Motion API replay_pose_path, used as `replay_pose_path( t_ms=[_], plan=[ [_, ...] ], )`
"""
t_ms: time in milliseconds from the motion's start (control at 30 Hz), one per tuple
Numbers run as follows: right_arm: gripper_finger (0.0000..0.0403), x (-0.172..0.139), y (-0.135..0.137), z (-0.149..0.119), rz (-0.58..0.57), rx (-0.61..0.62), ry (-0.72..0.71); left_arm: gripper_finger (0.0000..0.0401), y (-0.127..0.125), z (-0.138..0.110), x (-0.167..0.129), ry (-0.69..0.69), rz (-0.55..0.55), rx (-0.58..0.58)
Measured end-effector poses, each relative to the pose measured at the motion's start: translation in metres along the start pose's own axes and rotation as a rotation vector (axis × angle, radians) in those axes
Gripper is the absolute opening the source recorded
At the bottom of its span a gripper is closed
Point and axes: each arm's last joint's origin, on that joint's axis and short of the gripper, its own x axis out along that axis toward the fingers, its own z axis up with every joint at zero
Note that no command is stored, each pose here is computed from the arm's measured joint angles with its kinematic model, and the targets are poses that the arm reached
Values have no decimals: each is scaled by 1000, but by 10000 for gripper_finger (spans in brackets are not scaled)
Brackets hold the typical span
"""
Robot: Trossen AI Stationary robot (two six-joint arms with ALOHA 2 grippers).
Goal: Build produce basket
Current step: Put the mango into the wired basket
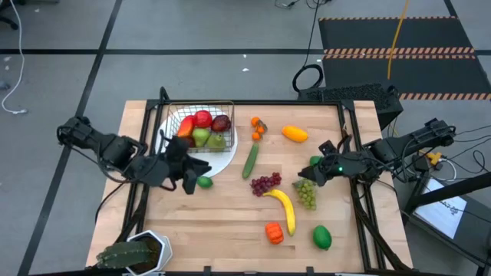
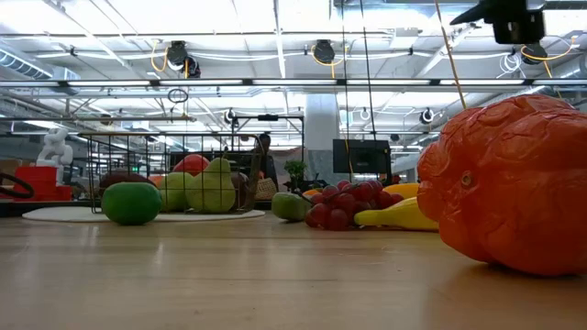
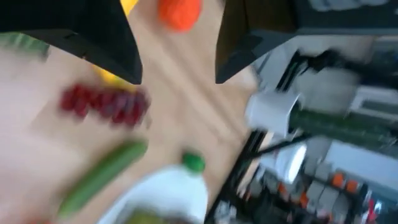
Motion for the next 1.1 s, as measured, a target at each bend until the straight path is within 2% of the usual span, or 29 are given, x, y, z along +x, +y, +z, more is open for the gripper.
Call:
replay_pose_path(
  t_ms=[233,400,600,800,933,1100],
  plan=[
    [237,-1,9,10,38,-76,-204,108,5,0,4,0,43,60],
    [238,-1,16,17,41,-185,-333,108,16,7,-2,-1,73,143],
    [238,1,16,30,11,-208,-439,108,30,20,-19,-7,63,241],
    [238,7,7,53,-6,-281,-428,108,45,33,-40,-26,16,290],
    [241,11,-6,76,-18,-364,-391,108,53,38,-49,-40,24,316],
    [270,17,-28,100,-87,-519,-329,108,58,40,-48,-41,55,258]
  ],
)
